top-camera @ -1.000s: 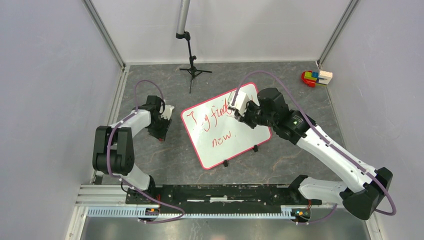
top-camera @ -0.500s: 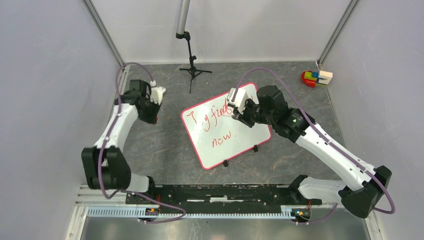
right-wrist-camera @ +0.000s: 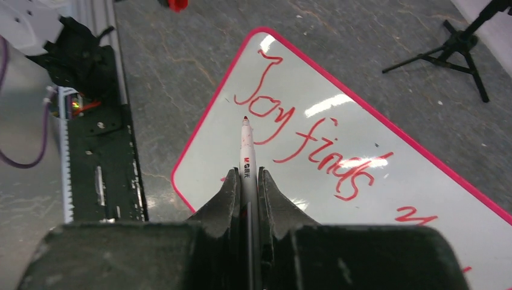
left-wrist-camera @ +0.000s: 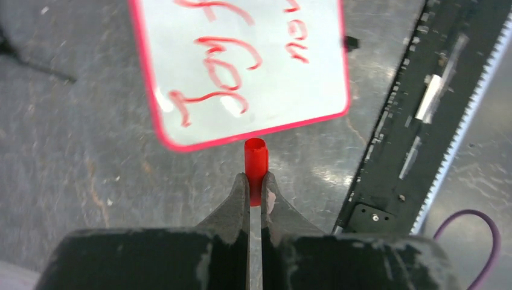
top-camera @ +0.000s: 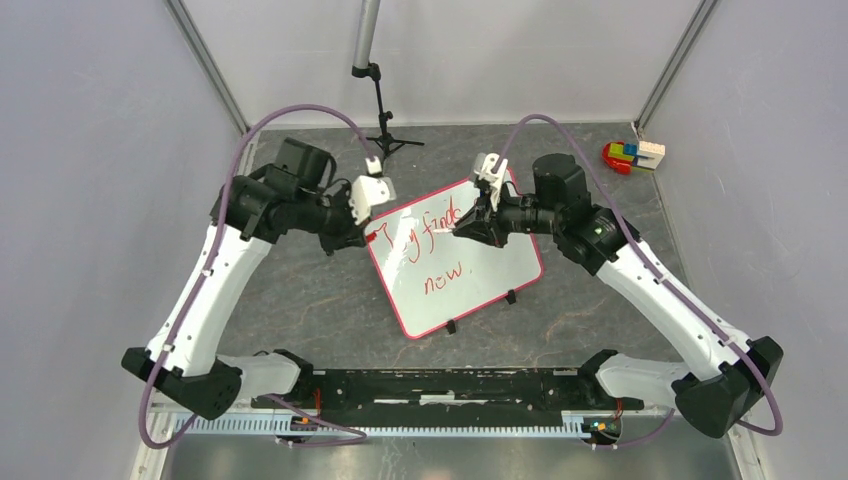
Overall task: Write a sentence on the whiteboard
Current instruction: Close the pen cap.
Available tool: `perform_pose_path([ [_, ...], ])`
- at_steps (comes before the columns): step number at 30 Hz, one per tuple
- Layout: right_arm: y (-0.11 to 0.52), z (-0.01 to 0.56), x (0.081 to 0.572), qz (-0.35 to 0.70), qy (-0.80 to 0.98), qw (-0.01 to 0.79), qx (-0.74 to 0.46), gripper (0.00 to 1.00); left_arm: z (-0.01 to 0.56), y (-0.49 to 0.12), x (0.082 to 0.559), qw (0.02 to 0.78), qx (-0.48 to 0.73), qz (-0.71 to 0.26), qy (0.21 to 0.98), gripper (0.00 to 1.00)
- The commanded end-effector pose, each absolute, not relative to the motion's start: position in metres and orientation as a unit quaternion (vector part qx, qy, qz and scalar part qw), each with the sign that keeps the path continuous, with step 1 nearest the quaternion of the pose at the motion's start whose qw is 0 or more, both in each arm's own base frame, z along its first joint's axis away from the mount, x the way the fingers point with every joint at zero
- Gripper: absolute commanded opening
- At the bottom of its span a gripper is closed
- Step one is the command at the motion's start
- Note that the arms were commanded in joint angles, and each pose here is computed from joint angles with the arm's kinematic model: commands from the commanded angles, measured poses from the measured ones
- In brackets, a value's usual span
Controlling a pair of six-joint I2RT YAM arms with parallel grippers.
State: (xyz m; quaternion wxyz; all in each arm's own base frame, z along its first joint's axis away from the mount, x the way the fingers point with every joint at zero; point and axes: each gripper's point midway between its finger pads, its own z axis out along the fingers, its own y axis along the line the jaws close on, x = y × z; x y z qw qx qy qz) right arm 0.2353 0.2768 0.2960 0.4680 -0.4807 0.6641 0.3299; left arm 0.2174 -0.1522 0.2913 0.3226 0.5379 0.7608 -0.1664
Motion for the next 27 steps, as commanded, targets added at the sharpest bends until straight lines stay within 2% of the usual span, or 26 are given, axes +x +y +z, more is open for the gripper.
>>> perform_pose_path([
  [1,0.292,0.314,0.21,0.453,0.623,0.437,-0.465,0.0,0.286,-0.177,0.184,0.292,0.61,-0.191,0.711,0.03],
  [12,0.3,0.311,0.185,0.536,0.606,0.383,-0.445,0.0,0.283,-0.21,0.167,0.287,0.671,-0.172,0.662,0.02],
  [27,0.306,0.311,0.176,0.556,0.597,0.368,-0.446,0.0,0.284,-0.223,0.165,0.284,0.678,-0.181,0.653,0.03],
])
